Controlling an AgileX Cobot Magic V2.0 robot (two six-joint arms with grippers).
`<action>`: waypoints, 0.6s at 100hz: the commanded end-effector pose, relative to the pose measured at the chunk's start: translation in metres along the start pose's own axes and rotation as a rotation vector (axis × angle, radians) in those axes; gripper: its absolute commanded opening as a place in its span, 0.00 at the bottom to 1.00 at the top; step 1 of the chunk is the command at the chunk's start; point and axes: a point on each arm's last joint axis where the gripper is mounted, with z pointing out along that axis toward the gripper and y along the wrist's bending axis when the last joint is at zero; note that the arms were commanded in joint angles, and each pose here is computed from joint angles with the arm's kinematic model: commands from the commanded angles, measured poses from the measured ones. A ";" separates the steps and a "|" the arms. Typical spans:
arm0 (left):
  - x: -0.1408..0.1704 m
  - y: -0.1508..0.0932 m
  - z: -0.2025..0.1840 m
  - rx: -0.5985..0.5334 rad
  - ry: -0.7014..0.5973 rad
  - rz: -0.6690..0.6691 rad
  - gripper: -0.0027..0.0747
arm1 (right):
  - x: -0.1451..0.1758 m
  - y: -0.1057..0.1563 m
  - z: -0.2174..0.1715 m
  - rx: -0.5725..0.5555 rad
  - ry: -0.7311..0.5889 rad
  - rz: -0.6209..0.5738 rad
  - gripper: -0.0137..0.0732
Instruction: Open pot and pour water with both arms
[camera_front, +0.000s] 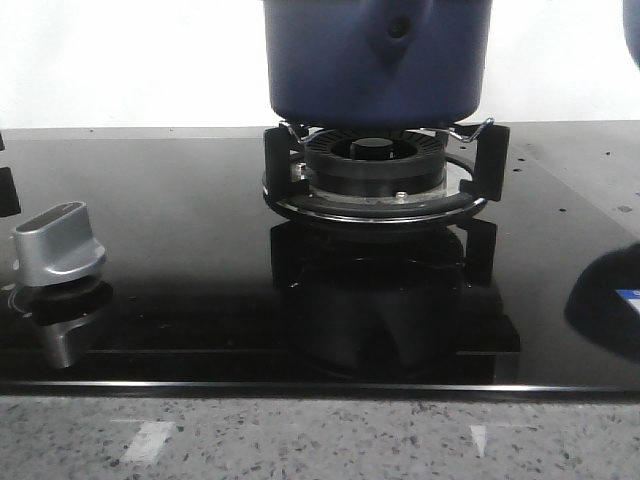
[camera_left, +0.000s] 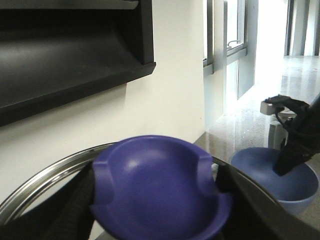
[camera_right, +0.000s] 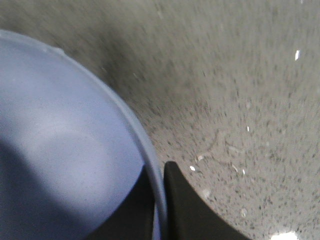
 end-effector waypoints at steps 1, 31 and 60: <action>-0.035 -0.012 -0.010 0.005 -0.131 -0.008 0.48 | 0.000 -0.003 -0.003 -0.002 -0.036 0.024 0.10; -0.035 -0.012 -0.010 0.005 -0.131 -0.008 0.48 | 0.018 -0.011 0.028 0.022 0.039 0.034 0.10; -0.035 -0.012 -0.010 0.005 -0.131 -0.008 0.48 | 0.018 -0.012 0.028 0.035 0.026 0.025 0.30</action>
